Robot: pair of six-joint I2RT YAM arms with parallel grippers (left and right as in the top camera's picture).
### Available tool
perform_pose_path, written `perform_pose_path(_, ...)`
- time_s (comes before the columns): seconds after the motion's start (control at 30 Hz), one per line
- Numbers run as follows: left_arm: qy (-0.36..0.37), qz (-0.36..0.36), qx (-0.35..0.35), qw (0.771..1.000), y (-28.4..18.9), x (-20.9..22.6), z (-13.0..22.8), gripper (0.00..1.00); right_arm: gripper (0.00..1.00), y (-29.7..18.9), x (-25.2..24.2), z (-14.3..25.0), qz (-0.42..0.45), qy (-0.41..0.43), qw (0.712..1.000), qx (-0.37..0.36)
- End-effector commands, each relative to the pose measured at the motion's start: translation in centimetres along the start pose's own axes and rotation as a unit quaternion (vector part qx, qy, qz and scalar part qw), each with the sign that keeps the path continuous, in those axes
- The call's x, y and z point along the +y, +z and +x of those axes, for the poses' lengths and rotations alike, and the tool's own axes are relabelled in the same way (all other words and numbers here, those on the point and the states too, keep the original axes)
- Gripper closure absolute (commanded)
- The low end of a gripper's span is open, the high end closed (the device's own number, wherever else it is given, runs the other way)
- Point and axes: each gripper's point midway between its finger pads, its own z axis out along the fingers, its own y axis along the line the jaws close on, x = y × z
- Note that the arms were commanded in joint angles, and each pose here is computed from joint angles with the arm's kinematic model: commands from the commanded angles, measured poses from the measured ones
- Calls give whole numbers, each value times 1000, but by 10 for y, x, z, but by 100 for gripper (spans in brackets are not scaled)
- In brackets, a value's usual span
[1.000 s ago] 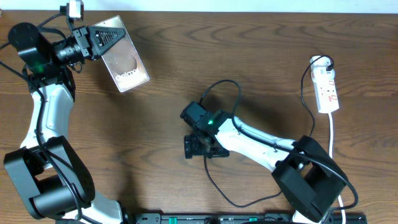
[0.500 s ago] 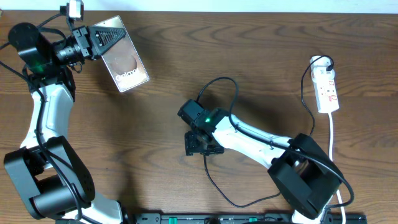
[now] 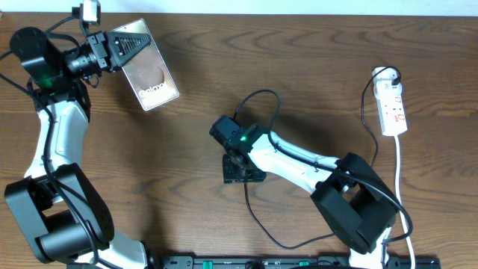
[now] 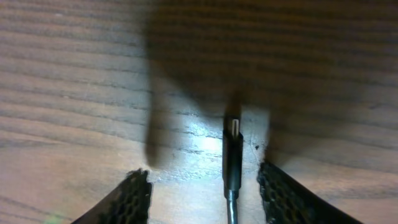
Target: Plug charger to phone and switch on socket
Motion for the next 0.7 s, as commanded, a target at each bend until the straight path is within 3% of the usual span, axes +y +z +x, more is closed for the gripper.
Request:
perform_pose_path(0.0,25,5,7,1000,-1,-13,-2,93,49,9,-4,-3,13,6,1000,9)
perform_pose_path(0.23,25,5,7,1000,-1,-13,-2,93,66,10,-5,-2,15,5,1000,12)
perform_pose_path(0.47,29,5,7,1000,-1,-13,-2,92,89,9,-5,-2,15,5,1000,14)
perform_pose_path(0.53,29,5,7,1000,-1,-13,-2,93,99,9,-4,-2,15,5,1000,14)
perform_pose_path(0.67,29,5,7,1000,-1,-13,-2,93,99,6,-3,-3,13,6,1000,15)
